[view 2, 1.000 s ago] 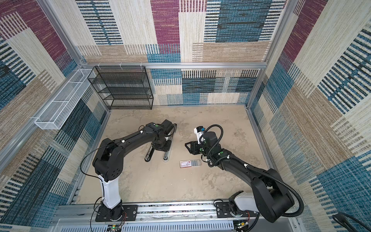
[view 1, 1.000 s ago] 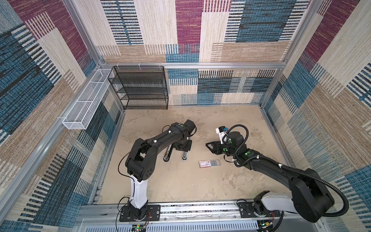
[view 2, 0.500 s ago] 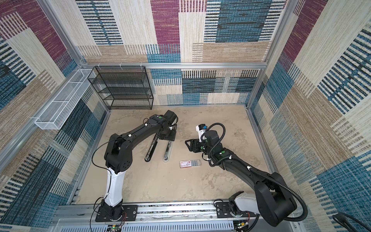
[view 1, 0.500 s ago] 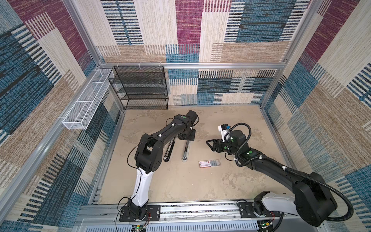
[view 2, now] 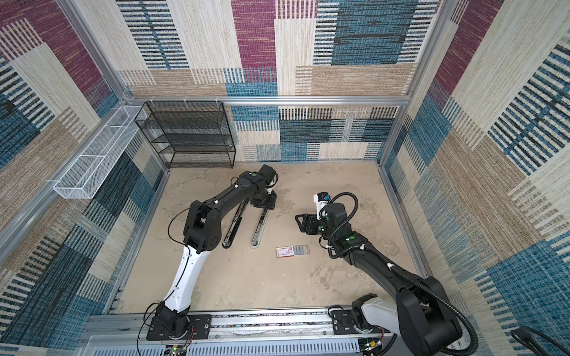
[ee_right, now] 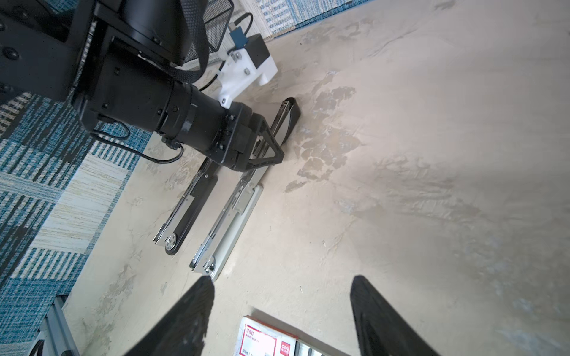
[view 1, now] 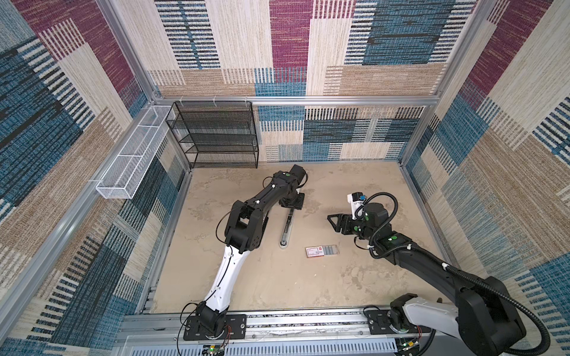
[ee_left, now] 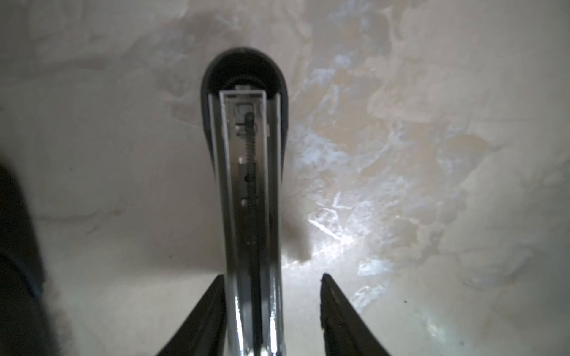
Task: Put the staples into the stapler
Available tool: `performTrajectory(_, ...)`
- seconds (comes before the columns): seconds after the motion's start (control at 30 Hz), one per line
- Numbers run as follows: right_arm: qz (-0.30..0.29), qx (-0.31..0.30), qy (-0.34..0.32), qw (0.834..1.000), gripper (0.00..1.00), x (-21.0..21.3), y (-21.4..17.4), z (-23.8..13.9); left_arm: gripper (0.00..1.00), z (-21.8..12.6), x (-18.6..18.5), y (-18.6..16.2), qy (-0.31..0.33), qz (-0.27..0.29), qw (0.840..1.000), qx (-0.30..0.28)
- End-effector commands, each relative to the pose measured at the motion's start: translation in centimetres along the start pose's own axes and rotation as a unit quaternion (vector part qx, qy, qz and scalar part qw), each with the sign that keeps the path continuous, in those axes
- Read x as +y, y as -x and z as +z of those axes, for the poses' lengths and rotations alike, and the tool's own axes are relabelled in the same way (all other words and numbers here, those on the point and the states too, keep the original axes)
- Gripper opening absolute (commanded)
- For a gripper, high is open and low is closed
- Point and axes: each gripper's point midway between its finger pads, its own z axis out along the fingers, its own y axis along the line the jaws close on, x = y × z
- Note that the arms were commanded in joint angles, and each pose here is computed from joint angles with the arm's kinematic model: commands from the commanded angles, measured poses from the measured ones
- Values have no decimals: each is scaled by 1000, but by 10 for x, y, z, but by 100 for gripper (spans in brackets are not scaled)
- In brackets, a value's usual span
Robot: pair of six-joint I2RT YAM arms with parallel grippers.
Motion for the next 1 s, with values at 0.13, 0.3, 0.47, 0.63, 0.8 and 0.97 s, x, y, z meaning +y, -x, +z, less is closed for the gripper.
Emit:
performTrajectory(0.13, 40, -9, -20, 999, 76, -21, -4, 1, 45, -5, -53, -15, -70, 80, 994, 18)
performTrajectory(0.3, 84, -8, -37, 996, 76, -42, -5, 7, 37, -6, -67, -30, -75, 105, 991, 27)
performTrajectory(0.47, 118, -15, -24, 993, 76, -53, 1, 14, 35, -6, -72, -41, -83, 115, 989, 29)
performTrajectory(0.63, 142, -20, -9, 990, 74, -61, 8, 23, 26, -4, -76, -46, -76, 131, 988, 28)
performTrajectory(0.8, 166, -22, 25, 986, 70, -64, 14, 34, 13, -3, -79, -48, -66, 145, 987, 23)
performTrajectory(0.97, 182, -27, 72, 980, 66, -60, 20, 44, 0, -14, -82, -43, -63, 153, 986, -7)
